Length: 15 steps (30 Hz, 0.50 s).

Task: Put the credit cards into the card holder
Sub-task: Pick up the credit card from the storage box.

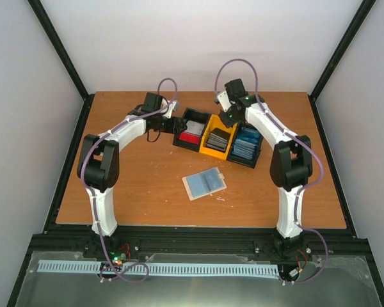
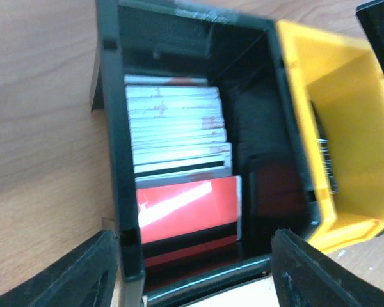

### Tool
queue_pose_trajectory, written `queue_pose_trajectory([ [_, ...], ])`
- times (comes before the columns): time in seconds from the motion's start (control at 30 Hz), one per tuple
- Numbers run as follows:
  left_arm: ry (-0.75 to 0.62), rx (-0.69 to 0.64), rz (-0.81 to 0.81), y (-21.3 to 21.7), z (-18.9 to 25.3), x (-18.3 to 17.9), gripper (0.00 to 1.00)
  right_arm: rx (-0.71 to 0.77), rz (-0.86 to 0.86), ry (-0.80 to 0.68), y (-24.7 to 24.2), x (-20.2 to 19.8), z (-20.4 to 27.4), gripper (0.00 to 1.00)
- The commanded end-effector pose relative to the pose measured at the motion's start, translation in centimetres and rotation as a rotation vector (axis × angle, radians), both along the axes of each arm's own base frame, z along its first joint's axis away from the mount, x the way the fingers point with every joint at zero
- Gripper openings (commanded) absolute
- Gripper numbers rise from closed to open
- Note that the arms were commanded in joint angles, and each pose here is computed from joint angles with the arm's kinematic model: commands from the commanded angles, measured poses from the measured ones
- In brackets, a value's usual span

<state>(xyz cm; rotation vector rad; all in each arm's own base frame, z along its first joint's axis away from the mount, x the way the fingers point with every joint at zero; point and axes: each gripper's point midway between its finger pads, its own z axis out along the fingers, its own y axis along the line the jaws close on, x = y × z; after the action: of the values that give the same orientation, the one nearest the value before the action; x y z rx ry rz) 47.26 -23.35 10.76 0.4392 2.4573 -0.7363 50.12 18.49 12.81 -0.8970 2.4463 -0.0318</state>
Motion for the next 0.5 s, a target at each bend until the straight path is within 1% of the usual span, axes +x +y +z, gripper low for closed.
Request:
queue_pose_trajectory([
  [0.0,-0.127,-0.107,0.010,-1.1,7.5,0.7,0.69,0.088,-0.077,-0.058,-0.5,-0.9,4.0,0.03],
  [0.07,-0.150,-0.134,0.032,-1.0,9.0,0.5,0.74,0.183,-0.095,-0.035,0.0,-1.8,5.5,0.03],
  [0.13,-0.176,-0.169,0.064,-0.8,10.7,0.2,0.79,0.339,-0.146,0.019,0.7,-3.0,7.4,0.03],
  [0.2,-0.188,-0.219,0.085,-0.7,12.4,-0.6,0.85,0.535,-0.198,0.117,1.3,-4.0,8.6,0.03],
  [0.27,-0.194,-0.299,0.066,-1.1,14.0,-2.0,0.89,0.754,-0.219,0.230,2.5,-5.2,9.7,0.03],
  [0.33,-0.181,-0.376,0.026,-1.9,15.0,-3.4,0.95,0.915,-0.209,0.306,3.8,-6.7,10.6,0.03],
  [0.4,-0.131,-0.417,0.000,-2.5,14.9,-4.4,0.97,1.022,-0.201,0.345,4.7,-7.6,11.5,0.03],
  [0.47,-0.081,-0.454,-0.045,-3.4,14.7,-5.3,0.97,1.128,-0.184,0.380,4.5,-7.9,12.5,0.03],
])
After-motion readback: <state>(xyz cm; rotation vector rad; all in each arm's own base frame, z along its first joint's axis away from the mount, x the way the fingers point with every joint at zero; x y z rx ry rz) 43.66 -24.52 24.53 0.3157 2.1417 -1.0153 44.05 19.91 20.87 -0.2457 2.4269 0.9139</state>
